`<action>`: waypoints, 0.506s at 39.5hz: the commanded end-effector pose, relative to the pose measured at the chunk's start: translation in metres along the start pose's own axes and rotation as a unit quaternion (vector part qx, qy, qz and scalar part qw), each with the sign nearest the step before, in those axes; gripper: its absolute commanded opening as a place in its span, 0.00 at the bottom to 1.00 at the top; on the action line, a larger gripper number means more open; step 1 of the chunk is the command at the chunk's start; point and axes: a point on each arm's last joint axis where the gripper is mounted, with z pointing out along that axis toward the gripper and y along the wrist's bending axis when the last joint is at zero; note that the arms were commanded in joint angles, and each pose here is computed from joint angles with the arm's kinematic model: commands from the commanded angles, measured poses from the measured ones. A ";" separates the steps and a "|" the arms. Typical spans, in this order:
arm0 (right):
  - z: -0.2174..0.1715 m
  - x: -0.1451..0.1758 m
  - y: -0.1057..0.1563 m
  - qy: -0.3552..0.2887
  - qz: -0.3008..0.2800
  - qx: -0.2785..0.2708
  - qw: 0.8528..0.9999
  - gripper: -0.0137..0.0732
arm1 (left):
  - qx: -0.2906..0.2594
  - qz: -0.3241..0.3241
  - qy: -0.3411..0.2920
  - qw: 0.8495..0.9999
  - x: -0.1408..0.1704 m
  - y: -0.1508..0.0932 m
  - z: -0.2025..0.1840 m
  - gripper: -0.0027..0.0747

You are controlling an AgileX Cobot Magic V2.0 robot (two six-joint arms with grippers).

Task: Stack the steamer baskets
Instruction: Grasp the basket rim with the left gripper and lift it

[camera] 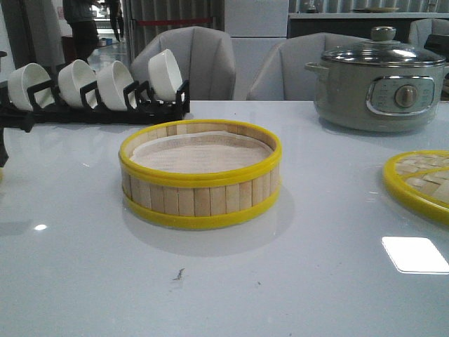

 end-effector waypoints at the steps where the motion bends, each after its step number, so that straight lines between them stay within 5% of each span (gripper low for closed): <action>1: -0.009 -0.017 0.003 -0.056 -0.005 -0.005 0.998 0.59 | 0.005 -0.011 -0.059 0.998 -0.019 0.001 -0.025 0.15; 13: -0.009 -0.017 0.003 -0.056 -0.005 -0.005 0.998 0.59 | 0.005 -0.007 -0.052 0.999 -0.025 -0.003 -0.039 0.15; 20: -0.009 -0.017 0.003 -0.057 -0.005 -0.005 0.998 0.59 | 0.024 0.014 -0.100 0.995 -0.039 -0.026 -0.074 0.15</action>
